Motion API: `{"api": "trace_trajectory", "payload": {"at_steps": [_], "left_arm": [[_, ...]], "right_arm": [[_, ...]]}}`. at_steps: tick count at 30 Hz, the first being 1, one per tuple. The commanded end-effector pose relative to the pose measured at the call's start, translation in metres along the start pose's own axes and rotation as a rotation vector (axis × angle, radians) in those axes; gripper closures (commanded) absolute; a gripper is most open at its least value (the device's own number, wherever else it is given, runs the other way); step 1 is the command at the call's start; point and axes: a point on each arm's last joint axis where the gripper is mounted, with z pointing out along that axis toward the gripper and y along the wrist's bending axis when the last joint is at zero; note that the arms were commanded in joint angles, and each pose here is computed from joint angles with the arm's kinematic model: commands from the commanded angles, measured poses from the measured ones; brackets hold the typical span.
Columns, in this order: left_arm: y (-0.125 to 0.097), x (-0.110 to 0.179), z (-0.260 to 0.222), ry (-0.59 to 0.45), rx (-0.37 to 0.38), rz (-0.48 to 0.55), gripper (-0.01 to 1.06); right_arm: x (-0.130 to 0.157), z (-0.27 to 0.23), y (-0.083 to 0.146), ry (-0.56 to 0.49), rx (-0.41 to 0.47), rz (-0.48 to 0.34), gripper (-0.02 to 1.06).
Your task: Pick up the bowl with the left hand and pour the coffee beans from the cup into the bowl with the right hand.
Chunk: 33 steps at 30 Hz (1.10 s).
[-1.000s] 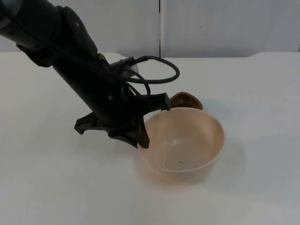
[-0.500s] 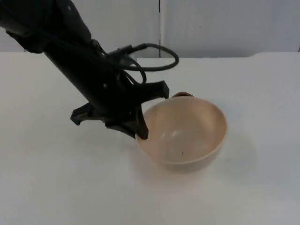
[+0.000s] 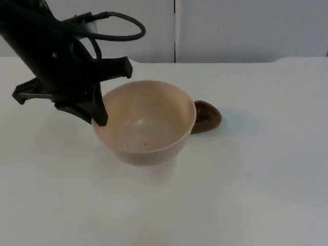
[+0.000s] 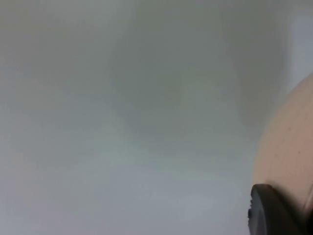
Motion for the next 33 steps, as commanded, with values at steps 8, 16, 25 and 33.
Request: {"api": "trace_trajectory", "payload": {"at_steps": [8, 16, 25, 33], "left_arm": [[0.003, 0.015, -0.015, -0.008, -0.023, 0.010, 1.00], [0.003, 0.018, -0.016, 0.028, -0.027, 0.022, 1.00], [-0.004, 0.020, -0.016, 0.051, 0.044, -0.064, 1.00], [0.005, 0.021, -0.016, 0.045, -0.055, -0.206, 1.00]], "right_arm": [[0.000, 0.000, 0.000, -0.005, 0.010, -0.011, -0.01], [0.000, 0.000, 0.000, -0.005, 0.010, -0.011, -0.01], [0.000, 0.000, 0.000, -0.005, 0.010, -0.011, -0.01], [0.000, 0.000, 0.000, -0.005, 0.004, -0.008, -0.01]]}}
